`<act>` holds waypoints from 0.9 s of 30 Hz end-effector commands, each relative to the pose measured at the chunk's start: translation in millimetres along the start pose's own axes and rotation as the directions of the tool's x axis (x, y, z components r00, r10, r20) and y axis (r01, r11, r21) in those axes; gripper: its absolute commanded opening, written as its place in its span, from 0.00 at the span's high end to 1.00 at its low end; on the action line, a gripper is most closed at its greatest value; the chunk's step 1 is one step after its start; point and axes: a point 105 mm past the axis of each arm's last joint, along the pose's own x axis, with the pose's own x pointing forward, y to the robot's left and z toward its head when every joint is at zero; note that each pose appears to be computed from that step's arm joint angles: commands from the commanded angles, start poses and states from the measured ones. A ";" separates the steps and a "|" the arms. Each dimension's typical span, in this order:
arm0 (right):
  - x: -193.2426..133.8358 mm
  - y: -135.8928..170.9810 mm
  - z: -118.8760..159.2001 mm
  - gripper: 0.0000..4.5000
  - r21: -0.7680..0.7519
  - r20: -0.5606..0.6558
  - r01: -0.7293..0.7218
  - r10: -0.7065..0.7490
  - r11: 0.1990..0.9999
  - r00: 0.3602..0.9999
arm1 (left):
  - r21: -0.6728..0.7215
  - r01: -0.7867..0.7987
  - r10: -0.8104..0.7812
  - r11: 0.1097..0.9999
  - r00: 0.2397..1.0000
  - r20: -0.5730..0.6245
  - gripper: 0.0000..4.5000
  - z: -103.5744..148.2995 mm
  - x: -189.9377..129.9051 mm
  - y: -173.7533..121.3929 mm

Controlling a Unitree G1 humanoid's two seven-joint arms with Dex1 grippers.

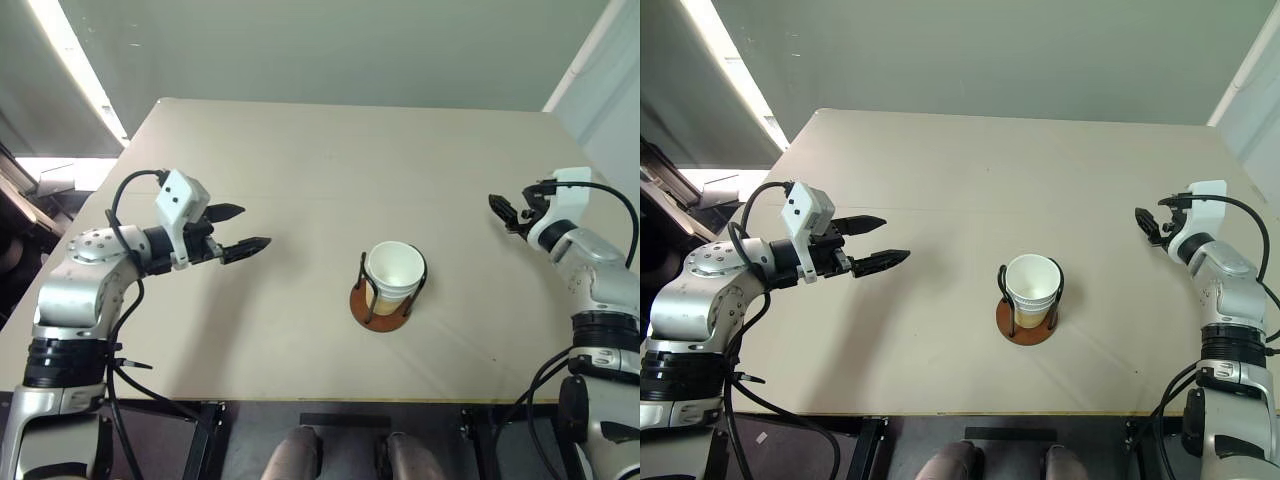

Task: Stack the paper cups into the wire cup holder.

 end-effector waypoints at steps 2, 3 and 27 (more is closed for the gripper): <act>-0.7 -3.0 12.4 0.16 -0.038 0.036 0.012 -0.010 0.999 0.999 | 0.041 0.009 -0.010 0.999 1.000 0.029 0.00 12.9 -2.4 -1.7; -0.6 -3.4 12.7 0.16 -0.038 0.035 0.012 -0.011 0.999 0.999 | 0.042 0.009 -0.011 0.999 1.000 0.029 0.00 12.6 -2.6 -2.0; 3.0 5.2 15.3 0.16 -0.065 0.035 -0.031 0.033 0.997 0.999 | 0.029 0.037 -0.038 0.999 0.999 0.028 0.00 10.0 -3.9 -8.7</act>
